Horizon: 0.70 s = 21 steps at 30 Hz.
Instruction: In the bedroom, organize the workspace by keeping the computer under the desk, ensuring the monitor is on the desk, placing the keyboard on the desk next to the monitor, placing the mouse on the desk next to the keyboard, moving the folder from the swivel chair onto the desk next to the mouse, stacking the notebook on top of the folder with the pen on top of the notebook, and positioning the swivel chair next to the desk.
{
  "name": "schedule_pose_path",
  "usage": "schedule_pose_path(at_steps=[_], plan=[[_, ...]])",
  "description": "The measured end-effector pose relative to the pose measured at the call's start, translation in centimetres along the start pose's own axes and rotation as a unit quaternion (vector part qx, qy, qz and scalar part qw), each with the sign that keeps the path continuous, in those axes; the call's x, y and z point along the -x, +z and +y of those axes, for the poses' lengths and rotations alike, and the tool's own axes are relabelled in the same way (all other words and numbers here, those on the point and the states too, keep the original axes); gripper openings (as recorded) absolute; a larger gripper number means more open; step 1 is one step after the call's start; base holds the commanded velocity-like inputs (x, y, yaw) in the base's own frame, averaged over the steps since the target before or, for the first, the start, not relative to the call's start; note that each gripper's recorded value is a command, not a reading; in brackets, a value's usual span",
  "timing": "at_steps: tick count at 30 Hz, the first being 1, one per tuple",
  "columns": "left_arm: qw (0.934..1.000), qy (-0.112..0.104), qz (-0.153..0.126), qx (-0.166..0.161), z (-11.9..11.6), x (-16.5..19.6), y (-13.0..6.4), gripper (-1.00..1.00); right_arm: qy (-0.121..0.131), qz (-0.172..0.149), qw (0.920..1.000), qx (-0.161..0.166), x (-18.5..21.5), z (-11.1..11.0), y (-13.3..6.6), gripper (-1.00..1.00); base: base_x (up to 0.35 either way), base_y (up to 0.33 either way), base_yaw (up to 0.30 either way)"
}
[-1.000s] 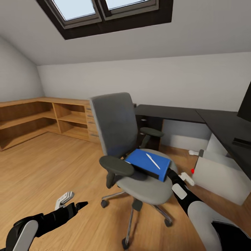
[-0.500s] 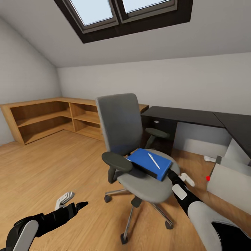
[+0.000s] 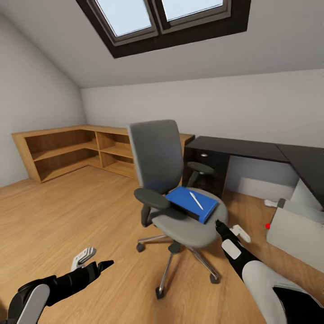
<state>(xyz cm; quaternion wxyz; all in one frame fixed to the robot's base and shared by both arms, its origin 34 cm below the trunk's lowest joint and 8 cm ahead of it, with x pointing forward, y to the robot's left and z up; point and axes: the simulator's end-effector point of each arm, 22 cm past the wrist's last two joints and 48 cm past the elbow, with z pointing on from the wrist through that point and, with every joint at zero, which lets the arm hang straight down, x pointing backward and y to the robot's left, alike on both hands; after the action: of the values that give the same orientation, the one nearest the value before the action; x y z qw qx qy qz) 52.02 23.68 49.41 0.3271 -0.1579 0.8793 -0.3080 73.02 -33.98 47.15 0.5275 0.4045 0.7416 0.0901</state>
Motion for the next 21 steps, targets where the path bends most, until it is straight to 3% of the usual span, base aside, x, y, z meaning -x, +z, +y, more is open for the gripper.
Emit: schedule_pose_path(at_steps=[9, 21], plan=[[1.0, 0.0, 0.0, -0.001, -0.04, -0.02, 0.02, 1.0, 0.003, 0.002, 1.0, -0.002, -0.35, -0.14, -0.06, 1.0, -0.315, 0.0, 0.0], [1.0, -0.001, 0.0, 0.0, 0.02, -0.04, 0.01, 1.0, 0.002, 0.005, 1.0, 0.003, -0.66, 0.39, -0.17, 1.0, -0.053, 0.0, 0.0]])
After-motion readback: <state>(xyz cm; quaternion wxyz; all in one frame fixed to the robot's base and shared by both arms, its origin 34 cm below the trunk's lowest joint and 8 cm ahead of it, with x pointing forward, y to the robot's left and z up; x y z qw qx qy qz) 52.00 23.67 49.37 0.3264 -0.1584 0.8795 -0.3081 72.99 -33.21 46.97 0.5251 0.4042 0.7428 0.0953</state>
